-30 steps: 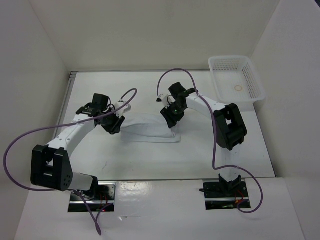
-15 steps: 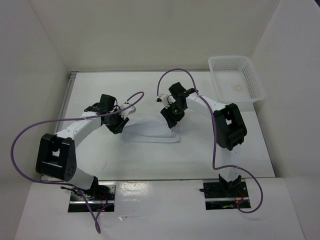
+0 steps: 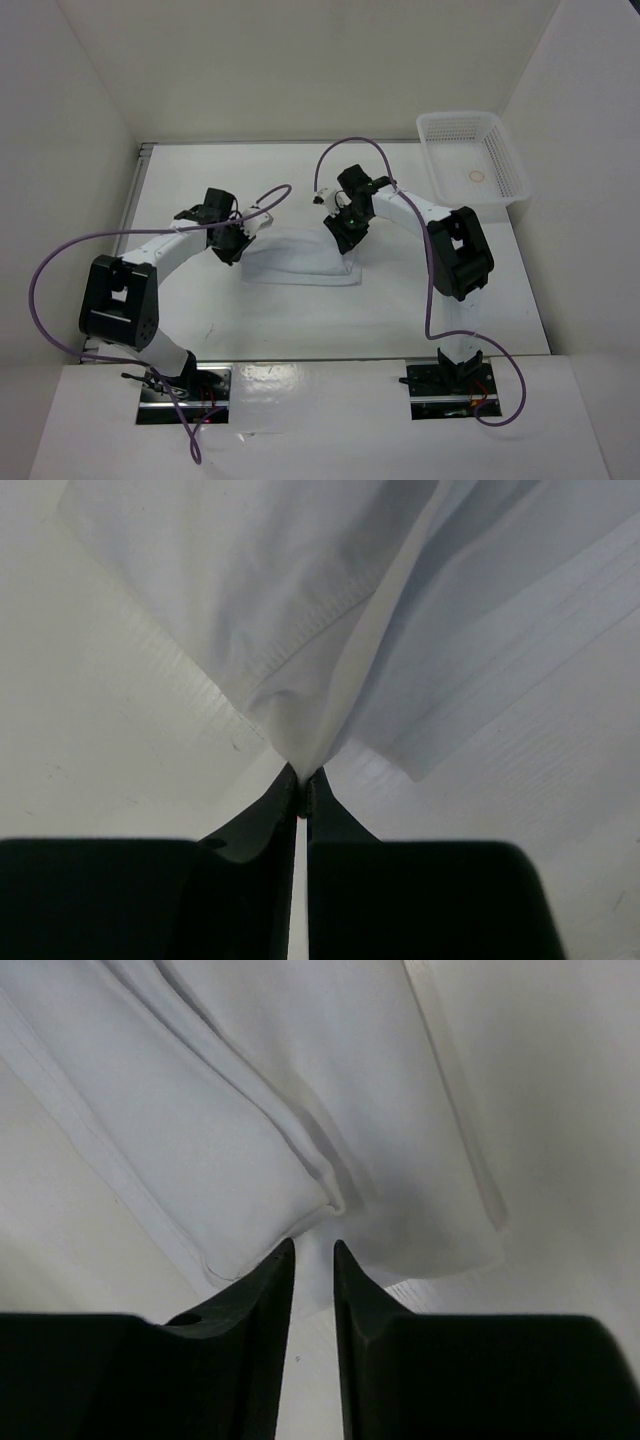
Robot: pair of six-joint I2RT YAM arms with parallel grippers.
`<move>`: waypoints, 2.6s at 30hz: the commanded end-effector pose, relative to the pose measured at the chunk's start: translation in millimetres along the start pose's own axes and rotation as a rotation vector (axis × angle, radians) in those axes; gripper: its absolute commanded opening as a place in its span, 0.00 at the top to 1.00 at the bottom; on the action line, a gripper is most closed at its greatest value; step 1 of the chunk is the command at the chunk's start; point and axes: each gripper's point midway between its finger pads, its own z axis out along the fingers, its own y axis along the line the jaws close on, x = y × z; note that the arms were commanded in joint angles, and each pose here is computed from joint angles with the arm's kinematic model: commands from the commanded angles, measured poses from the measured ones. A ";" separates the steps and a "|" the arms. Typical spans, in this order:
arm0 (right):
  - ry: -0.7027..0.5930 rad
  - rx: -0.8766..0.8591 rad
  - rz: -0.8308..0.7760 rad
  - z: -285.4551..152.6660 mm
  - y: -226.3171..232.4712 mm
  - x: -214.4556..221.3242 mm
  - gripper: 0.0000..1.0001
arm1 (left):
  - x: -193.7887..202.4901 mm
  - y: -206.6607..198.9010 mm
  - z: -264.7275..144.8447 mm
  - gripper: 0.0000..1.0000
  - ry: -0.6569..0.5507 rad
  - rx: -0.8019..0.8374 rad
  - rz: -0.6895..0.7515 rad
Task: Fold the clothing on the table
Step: Fold the skirt
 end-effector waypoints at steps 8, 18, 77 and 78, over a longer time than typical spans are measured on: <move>-0.034 0.005 -0.002 -9.3 -0.6 -12.9 0.92 | -34.2 7.6 -7.2 1.00 -0.077 -0.004 0.021; -0.102 -0.009 0.085 -32.2 -19.6 -17.8 0.40 | -32.3 6.0 -7.4 1.00 -0.069 0.002 0.010; -0.106 -0.362 0.149 8.4 14.5 -15.8 0.72 | -24.2 -8.7 -2.7 1.00 -0.029 0.036 -0.059; -0.106 -0.362 0.149 8.4 14.5 -15.8 0.75 | -24.2 -8.7 -2.7 1.00 -0.029 0.036 -0.059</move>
